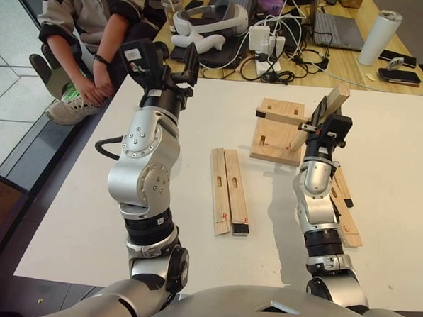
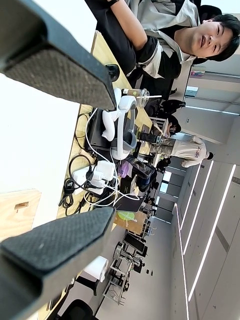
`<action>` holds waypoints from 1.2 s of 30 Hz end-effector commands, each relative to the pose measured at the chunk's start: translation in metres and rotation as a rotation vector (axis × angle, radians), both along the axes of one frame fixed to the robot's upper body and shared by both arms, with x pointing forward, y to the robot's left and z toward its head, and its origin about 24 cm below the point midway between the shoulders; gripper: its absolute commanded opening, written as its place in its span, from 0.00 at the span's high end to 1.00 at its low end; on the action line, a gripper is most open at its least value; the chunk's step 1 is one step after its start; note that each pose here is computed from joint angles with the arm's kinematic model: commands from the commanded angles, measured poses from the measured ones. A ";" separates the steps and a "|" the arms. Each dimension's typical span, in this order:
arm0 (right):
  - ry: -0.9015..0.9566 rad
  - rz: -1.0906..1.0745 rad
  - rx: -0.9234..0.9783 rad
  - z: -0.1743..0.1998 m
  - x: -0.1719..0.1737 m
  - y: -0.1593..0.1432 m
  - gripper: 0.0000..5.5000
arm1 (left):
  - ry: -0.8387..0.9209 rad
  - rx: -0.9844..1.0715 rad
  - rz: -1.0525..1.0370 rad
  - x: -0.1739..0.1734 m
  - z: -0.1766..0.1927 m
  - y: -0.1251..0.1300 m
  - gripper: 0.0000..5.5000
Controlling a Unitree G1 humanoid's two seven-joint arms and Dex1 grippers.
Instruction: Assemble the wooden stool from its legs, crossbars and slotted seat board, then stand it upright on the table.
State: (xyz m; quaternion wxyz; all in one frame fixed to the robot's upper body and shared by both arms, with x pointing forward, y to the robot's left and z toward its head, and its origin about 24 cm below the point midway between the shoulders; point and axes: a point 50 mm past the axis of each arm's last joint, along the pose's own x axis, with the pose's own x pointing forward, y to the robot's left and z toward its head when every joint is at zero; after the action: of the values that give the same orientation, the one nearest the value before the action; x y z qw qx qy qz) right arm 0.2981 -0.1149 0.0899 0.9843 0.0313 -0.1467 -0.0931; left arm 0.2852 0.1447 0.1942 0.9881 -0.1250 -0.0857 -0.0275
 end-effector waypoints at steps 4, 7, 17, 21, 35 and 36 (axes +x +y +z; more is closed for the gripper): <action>0.166 0.075 -0.025 -0.002 0.000 0.009 0.81 | -0.007 0.005 0.034 -0.001 0.002 0.003 0.36; 0.181 0.079 -0.018 0.000 0.000 0.008 0.74 | -0.006 0.001 0.039 -0.001 0.001 0.002 0.36; 0.104 0.086 -0.042 0.017 0.001 0.005 0.47 | 0.007 -0.015 0.037 -0.004 -0.004 0.000 0.36; -0.001 0.077 -0.059 0.050 0.000 0.003 0.40 | 0.008 -0.017 0.036 -0.004 -0.005 -0.001 0.36; -0.016 -0.012 0.060 0.164 0.023 -0.031 0.40 | 0.015 -0.025 0.055 -0.007 -0.007 -0.002 0.36; 0.076 -0.005 0.069 0.147 0.028 -0.033 0.40 | 0.016 -0.025 0.057 -0.007 -0.007 -0.001 0.36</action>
State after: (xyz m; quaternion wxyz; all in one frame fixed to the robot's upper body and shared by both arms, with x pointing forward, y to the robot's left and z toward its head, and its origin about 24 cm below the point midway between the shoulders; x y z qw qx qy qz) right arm 0.3167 -0.1433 0.2668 0.9763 0.0514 -0.1867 -0.0971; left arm 0.2779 0.1431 0.1869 0.9869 -0.1397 -0.0810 -0.0028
